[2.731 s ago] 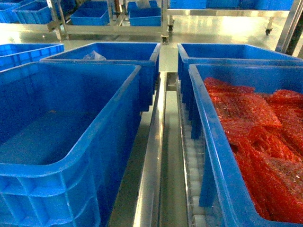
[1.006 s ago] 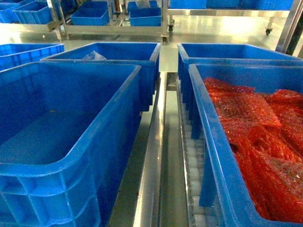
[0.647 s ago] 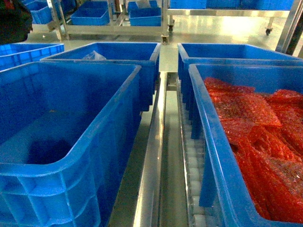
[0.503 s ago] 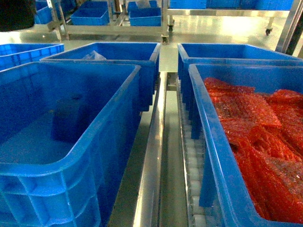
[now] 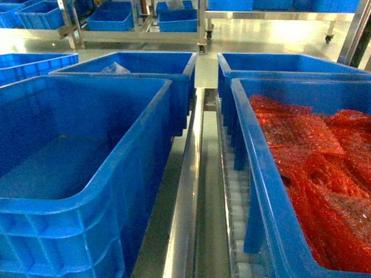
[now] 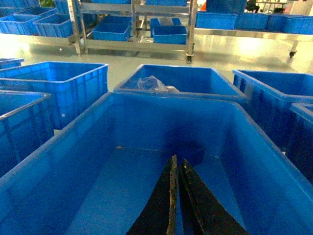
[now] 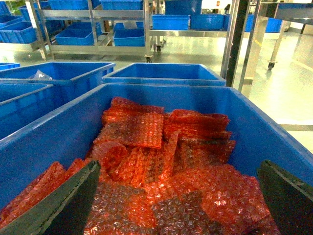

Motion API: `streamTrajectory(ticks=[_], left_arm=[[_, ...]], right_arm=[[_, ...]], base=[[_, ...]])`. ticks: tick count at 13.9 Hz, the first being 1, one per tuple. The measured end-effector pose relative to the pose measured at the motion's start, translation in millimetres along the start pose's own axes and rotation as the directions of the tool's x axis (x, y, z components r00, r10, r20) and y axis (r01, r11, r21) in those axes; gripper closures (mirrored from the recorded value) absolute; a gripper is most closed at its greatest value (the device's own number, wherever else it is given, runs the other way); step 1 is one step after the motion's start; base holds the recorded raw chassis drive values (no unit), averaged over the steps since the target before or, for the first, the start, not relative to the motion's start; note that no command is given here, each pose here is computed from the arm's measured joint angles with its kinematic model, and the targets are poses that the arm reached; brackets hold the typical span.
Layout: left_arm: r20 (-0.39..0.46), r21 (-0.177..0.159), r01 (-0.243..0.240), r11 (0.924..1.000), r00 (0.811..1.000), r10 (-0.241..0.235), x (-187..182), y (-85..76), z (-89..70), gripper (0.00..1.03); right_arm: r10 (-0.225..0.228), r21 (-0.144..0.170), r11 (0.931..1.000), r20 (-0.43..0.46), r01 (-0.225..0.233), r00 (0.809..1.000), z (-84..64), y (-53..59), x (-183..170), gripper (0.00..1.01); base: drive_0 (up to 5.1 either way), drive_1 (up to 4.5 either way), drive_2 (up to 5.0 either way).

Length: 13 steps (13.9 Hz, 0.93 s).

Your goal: Pick blue part to blue bin on bottom shelf

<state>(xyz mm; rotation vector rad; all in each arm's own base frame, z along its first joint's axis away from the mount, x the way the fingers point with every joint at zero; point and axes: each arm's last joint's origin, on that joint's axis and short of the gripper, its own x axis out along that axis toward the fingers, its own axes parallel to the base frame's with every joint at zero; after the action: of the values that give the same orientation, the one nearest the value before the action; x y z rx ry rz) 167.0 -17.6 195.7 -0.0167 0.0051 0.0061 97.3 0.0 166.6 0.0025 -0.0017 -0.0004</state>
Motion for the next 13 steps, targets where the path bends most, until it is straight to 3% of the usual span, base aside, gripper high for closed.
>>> streamTrajectory(ticks=[4,5,7,10,13], left_arm=[[-0.005,0.0,0.016,0.9999,1.0,-0.016,-19,14.2,-12.6,1.01],[-0.003,-0.001,-0.017,0.9999,1.0,0.017,-23,19.4,-14.6,1.01],[-0.004,0.0,0.009,1.0,1.0,-0.009,-31,17.7,-18.9,1.01],[0.002,0.0,0.009,1.0,1.0,-0.009,-39,17.9,-27.6,1.01],[0.021,0.0,0.009,1.0,1.0,-0.009,-46,18.0,-25.0,1.01]], right_arm=[[0.0,0.0,1.0,0.0,0.0,1.0,0.0,0.0,0,0.03],[0.0,0.0,1.0,0.0,0.0,1.0,0.0,0.0,0,0.03],[0.0,0.0,1.0,0.0,0.0,1.0,0.0,0.0,0,0.03],[0.0,0.0,1.0,0.0,0.0,1.0,0.0,0.0,0,0.03],[0.0,0.0,1.0,0.0,0.0,1.0,0.0,0.0,0,0.03]], base=[[0.0,0.0,0.0],[0.0,0.0,0.0],[0.0,0.0,0.0],[0.0,0.0,0.0],[0.0,0.0,0.0]])
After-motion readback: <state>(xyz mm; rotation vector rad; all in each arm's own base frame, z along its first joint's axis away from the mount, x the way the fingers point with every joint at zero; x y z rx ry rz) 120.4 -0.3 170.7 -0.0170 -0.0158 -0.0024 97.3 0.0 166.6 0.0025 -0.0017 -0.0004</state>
